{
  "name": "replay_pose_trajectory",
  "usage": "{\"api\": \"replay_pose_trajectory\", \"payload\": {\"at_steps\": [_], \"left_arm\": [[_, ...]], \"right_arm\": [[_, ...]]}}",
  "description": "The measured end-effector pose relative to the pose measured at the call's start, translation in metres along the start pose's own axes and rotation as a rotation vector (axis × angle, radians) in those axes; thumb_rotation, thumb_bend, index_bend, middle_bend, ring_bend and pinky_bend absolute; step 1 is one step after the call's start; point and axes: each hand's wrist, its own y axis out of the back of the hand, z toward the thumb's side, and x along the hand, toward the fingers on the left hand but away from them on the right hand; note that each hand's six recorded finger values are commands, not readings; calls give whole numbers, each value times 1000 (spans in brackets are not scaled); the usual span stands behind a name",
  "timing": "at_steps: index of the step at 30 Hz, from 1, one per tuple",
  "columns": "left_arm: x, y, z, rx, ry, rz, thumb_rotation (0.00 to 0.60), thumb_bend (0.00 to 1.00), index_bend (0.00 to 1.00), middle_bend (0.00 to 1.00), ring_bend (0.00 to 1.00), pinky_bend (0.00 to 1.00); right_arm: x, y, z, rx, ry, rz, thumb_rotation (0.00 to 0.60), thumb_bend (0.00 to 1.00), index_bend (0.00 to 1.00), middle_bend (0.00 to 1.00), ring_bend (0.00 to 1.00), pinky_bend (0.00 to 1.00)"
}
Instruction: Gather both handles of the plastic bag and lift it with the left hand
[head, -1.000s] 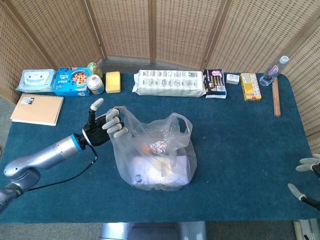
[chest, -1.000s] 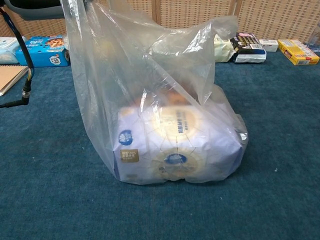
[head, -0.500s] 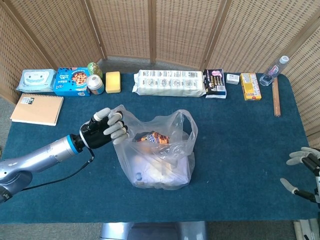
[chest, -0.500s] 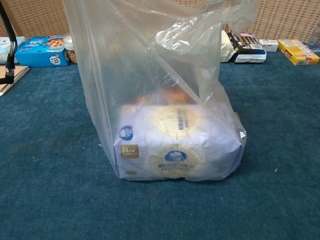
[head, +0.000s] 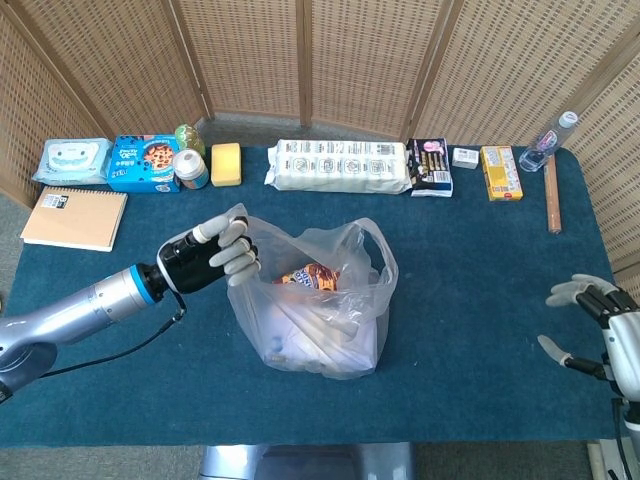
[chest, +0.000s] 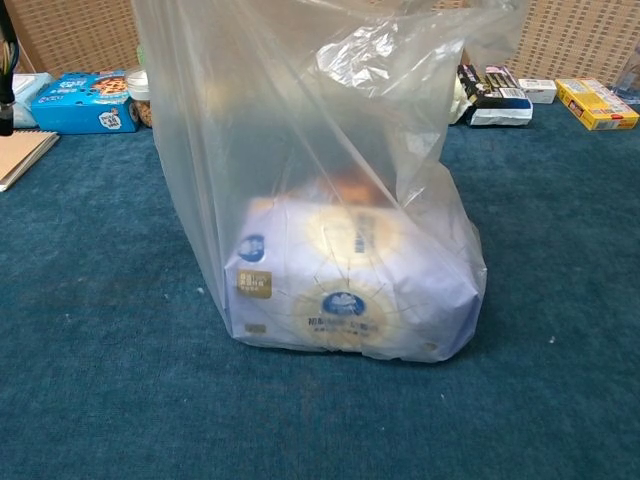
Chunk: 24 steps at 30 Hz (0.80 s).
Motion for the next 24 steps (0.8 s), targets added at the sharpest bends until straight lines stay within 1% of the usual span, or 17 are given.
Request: {"api": "replay_pose_trajectory", "payload": {"at_steps": [4, 9, 18, 24], "left_arm": [[5, -6, 1, 10, 8, -7, 325, 316, 709, 837, 716, 694], [9, -11, 1, 22, 19, -18, 324, 317, 709, 837, 716, 694], [11, -18, 2, 44, 32, -33, 324, 317, 709, 836, 716, 694], [8, -21, 1, 52, 45, -49, 323, 316, 709, 836, 716, 694]], "right_arm": [[-8, -3, 3, -1, 23, -13, 600, 244, 334, 314, 238, 265], [-20, -10, 5, 13, 50, -10, 600, 244, 333, 307, 234, 267], [-35, -21, 1, 50, 62, 2, 600, 222, 330, 304, 230, 266], [-43, -33, -3, 65, 57, 14, 600, 215, 330, 304, 230, 267]]}}
